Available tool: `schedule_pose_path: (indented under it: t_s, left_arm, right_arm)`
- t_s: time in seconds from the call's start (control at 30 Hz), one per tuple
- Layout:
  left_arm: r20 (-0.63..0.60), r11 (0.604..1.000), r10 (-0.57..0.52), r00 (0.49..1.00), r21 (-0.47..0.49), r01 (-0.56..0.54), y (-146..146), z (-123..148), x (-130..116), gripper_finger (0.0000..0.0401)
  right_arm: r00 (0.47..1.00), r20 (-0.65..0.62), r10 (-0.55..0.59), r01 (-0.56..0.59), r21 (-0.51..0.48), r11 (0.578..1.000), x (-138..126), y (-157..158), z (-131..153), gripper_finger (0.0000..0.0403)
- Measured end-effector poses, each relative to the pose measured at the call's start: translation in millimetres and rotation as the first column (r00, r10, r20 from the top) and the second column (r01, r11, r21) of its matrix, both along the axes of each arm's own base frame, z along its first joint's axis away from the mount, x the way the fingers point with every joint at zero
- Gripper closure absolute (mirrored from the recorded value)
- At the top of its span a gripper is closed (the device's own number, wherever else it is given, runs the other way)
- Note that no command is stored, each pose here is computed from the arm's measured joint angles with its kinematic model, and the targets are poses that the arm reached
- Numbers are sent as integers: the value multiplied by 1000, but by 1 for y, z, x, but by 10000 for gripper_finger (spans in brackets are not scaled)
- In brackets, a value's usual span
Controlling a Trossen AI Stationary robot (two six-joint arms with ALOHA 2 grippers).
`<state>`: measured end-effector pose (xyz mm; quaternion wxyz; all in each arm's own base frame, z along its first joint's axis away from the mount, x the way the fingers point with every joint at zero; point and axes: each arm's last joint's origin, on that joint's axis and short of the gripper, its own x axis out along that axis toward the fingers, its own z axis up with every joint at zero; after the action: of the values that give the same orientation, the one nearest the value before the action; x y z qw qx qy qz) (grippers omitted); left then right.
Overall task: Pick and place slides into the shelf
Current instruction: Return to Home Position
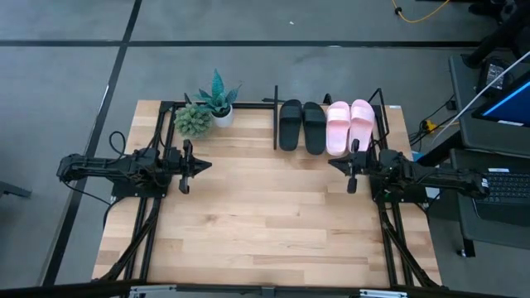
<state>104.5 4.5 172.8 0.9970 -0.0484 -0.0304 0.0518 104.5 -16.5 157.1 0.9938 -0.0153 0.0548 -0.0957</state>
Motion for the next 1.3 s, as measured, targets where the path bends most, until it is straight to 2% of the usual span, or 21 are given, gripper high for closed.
schedule_pose_path:
  t_s: [0.07,0.23,0.4,0.7,0.83,1.0,1.3]
  left_arm:
    - [0,1000,0,1000,0,0,0,0,0,401]
    - [0,1000,0,1000,0,0,0,0,0,401]
    - [0,1000,0,1000,0,0,0,0,0,401]
    - [-1,1000,0,1000,0,0,0,0,0,401]
    - [-1,1000,0,1000,0,0,0,0,0,401]
    - [-1,1000,0,1000,0,0,0,0,0,401]
    - [1,1000,1,1000,0,-1,0,0,0,401]
  right_arm:
    - [1000,7,-5,4,36,999,0,0,0,381]
    - [1000,-4,5,-5,-49,999,0,0,1,382]
    - [1000,2,12,-12,-25,1000,0,1,1,383]
    - [975,89,201,-199,-36,979,-2,17,8,384]
    - [959,120,256,-247,-89,965,-7,22,11,383]
    - [958,129,257,-260,5,966,-7,23,10,383]
    - [946,139,292,-296,8,955,-8,27,11,383]
